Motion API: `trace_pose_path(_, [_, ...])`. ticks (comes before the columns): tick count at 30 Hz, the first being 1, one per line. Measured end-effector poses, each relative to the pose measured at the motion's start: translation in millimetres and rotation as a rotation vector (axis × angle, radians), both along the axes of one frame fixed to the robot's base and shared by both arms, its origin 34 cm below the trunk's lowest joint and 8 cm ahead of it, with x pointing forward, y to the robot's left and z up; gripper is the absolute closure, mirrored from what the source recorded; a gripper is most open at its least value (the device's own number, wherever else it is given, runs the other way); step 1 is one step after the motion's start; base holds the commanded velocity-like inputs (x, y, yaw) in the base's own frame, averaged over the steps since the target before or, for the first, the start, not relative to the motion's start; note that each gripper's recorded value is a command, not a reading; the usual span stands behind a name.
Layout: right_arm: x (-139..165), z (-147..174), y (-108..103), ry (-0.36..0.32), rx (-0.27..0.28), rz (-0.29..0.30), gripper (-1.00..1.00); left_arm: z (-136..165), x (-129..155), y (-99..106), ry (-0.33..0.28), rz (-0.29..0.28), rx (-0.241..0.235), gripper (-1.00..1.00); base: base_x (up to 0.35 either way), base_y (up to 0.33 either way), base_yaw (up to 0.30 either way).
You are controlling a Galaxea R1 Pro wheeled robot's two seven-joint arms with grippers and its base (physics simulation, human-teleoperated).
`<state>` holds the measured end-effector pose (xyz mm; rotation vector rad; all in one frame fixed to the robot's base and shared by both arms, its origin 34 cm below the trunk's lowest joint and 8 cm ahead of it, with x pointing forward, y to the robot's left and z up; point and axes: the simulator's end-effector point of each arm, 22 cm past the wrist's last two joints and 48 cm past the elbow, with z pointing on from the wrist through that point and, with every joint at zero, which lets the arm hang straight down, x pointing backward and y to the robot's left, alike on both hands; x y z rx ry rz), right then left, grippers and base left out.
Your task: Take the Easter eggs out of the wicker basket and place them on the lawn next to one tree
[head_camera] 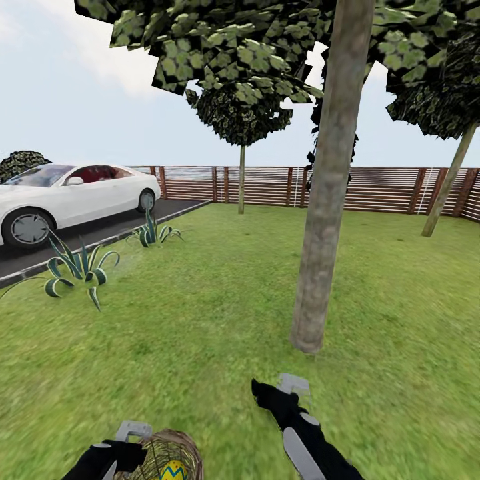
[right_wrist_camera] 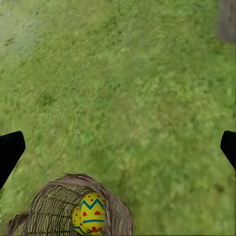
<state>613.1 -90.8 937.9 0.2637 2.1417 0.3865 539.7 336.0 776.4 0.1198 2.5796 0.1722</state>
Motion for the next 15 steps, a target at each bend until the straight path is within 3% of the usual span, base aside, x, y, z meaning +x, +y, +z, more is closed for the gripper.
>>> trace_pose_path(2, [-3,52,5,-0.044,-0.029,0.004,-1.00,-3,-3,1,0.007,0.002,-0.001,-1.00,0.000,0.000,0.000])
trace_pose_path(5, [-11,92,3,-0.064,-0.063,-0.005,-1.00,-7,-7,1,0.017,0.004,-0.001,-1.00,0.000,0.000,0.000])
trace_pose_path(15, [-1,139,-5,-0.119,-0.095,-0.027,-1.00,-10,-10,2,0.027,0.004,0.000,-1.00,0.000,0.000,0.000])
